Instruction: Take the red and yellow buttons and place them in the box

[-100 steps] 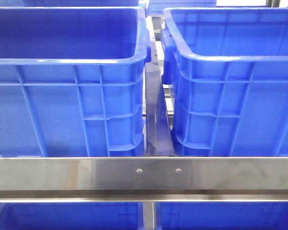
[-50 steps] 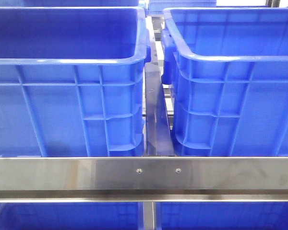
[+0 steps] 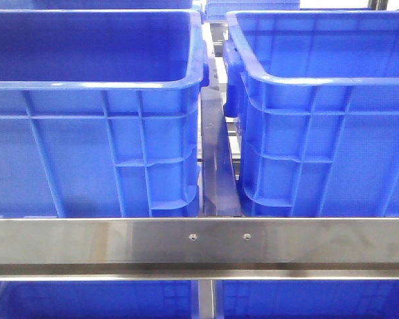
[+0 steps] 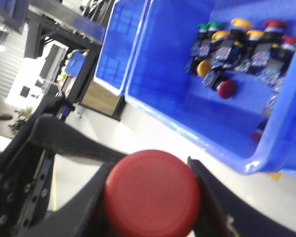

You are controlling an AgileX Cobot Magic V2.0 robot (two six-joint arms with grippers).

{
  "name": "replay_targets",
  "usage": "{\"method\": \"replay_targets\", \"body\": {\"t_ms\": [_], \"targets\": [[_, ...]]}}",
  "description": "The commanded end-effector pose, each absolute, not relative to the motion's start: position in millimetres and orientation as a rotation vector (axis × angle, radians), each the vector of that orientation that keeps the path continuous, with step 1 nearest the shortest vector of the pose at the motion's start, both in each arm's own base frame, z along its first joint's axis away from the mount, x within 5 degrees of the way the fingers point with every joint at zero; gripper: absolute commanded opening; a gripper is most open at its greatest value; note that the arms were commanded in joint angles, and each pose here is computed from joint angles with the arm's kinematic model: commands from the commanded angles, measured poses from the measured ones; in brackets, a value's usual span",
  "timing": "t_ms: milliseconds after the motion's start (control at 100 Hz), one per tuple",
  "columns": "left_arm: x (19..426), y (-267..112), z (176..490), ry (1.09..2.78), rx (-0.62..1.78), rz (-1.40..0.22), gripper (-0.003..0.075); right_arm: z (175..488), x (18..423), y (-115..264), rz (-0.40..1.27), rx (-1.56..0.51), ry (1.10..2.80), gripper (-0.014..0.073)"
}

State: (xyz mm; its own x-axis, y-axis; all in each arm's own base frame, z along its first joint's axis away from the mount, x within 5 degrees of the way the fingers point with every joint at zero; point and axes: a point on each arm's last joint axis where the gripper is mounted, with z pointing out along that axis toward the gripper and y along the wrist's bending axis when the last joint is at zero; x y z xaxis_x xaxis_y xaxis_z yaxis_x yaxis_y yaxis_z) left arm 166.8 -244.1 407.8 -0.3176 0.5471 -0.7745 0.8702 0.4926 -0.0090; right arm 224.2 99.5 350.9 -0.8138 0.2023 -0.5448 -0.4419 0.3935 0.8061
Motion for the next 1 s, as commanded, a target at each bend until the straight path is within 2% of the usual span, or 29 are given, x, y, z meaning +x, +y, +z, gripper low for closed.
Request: {"method": "replay_targets", "body": {"t_ms": [0, 330, 600, 770, 990], "targets": [[167, -236, 431, 1.922, 1.073, -0.609, 0.0568, 375, 224, 99, 1.458, -0.215, 1.952, 0.0130], [206, -200, 429, 2.020, 0.878, -0.514, 0.0568, 388, 241, 73, 1.268, -0.103, 1.876, 0.0130], [233, -142, 434, 2.062, 0.615, -0.401, 0.0568, 385, 245, 51, 1.186, -0.053, 1.889, 0.0130], [225, -98, 429, 2.049, 0.429, -0.338, 0.0568, 384, 246, 49, 1.160, -0.042, 1.893, 0.0130], [185, -55, 417, 1.998, 0.279, -0.260, 0.0568, 385, 247, 48, 1.149, -0.031, 1.890, 0.0130]]}}
